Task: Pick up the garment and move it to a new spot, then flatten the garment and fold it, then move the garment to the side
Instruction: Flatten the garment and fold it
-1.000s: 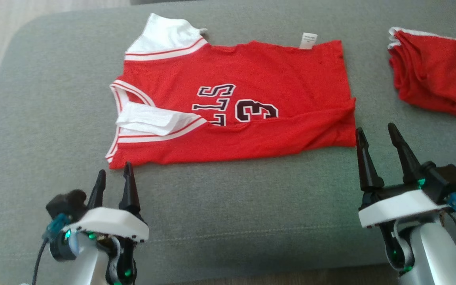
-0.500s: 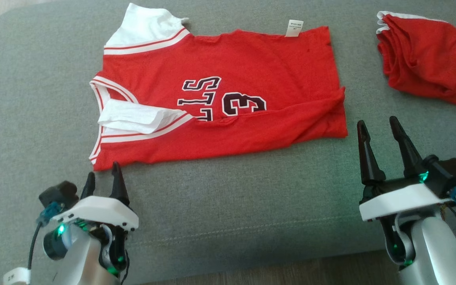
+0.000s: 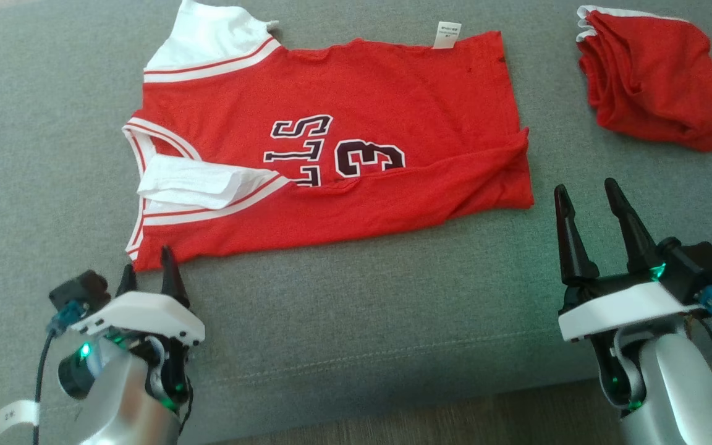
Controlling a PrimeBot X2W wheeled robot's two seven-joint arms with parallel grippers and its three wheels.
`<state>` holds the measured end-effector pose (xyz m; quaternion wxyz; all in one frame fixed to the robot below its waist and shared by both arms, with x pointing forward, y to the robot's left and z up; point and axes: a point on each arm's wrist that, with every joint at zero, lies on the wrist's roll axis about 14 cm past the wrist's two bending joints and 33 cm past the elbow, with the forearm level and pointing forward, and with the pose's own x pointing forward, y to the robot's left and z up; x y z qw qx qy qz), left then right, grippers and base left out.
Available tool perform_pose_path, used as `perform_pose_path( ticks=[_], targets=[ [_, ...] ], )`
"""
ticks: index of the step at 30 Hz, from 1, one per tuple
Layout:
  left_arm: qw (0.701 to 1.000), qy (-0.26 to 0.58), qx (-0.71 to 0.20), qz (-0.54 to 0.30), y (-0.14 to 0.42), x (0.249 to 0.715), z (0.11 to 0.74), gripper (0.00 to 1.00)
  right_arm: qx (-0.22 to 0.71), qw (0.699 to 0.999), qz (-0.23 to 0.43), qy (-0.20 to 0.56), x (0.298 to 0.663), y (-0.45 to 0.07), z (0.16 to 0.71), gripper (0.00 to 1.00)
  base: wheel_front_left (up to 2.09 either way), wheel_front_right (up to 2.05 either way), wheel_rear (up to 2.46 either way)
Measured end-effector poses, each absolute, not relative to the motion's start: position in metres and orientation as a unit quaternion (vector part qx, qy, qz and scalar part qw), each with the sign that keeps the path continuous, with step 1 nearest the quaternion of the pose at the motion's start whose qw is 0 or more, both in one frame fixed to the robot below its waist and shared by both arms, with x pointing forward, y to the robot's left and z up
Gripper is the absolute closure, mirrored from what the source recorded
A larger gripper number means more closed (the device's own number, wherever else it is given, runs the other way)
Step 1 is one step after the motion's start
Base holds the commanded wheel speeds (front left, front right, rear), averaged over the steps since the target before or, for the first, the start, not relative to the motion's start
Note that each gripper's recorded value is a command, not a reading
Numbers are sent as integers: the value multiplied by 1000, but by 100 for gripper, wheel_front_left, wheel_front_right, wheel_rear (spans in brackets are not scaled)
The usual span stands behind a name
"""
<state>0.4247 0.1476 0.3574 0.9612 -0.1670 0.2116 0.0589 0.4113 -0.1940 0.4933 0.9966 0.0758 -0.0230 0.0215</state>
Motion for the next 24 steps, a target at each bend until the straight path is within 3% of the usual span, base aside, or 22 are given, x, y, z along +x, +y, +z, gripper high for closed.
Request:
perform_pose_path(
  ticks=[10,11,12,24],
  targets=[
    [959,220,-165,70,149,437,350,0,78,997,14,-14,414,-199,486,0,0,0,0],
    [958,222,-168,71,149,439,349,4,78,997,13,-15,415,-199,487,0,0,0,0],
    [956,225,-174,68,147,439,347,98,80,997,13,-17,416,-200,488,0,0,0,0],
    [963,196,-178,53,153,442,367,100,200,976,-22,86,426,-193,423,0,0,0,0]
  ],
)
